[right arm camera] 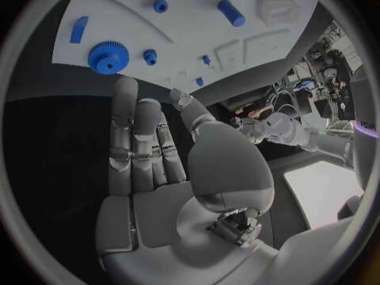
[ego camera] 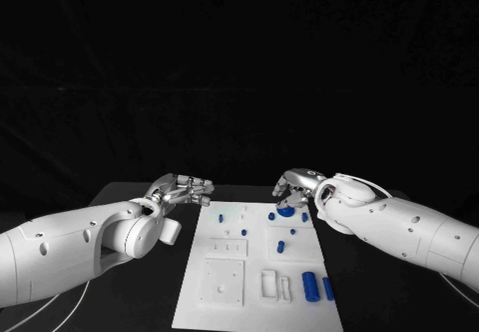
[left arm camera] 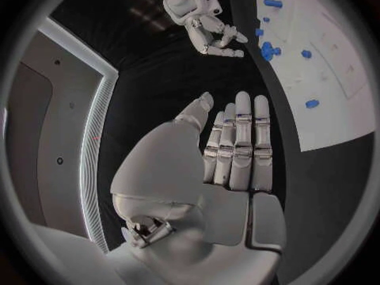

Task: Assemble the parts on the task board

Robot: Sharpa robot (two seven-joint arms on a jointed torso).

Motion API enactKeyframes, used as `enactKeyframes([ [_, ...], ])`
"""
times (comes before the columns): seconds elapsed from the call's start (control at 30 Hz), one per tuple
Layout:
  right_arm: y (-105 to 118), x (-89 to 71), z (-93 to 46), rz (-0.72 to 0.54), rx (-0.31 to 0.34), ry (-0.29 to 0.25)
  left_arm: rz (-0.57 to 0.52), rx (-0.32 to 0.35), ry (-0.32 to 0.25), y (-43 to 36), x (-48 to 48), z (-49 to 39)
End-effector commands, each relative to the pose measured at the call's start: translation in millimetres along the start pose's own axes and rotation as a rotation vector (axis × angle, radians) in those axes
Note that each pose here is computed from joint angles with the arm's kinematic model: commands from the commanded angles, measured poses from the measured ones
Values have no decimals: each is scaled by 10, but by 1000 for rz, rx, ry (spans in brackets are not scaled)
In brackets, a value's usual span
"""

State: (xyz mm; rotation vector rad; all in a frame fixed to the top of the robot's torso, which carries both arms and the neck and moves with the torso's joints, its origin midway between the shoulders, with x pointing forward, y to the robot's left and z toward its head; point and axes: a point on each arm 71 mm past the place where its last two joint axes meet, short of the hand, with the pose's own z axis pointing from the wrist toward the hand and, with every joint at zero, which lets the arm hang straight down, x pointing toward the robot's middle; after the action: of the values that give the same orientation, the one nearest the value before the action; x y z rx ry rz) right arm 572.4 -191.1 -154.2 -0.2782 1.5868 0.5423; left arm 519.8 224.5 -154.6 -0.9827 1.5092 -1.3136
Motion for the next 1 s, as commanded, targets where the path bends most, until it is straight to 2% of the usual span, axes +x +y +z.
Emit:
enactKeyframes([
  [0.03,53,33,19,-118,-2,47,-1,24,27,-49,44,6],
  [0.33,126,81,60,-181,-5,79,0,30,40,-84,85,-6],
  [1.0,105,207,90,-263,20,127,3,51,65,-207,145,-38],
])
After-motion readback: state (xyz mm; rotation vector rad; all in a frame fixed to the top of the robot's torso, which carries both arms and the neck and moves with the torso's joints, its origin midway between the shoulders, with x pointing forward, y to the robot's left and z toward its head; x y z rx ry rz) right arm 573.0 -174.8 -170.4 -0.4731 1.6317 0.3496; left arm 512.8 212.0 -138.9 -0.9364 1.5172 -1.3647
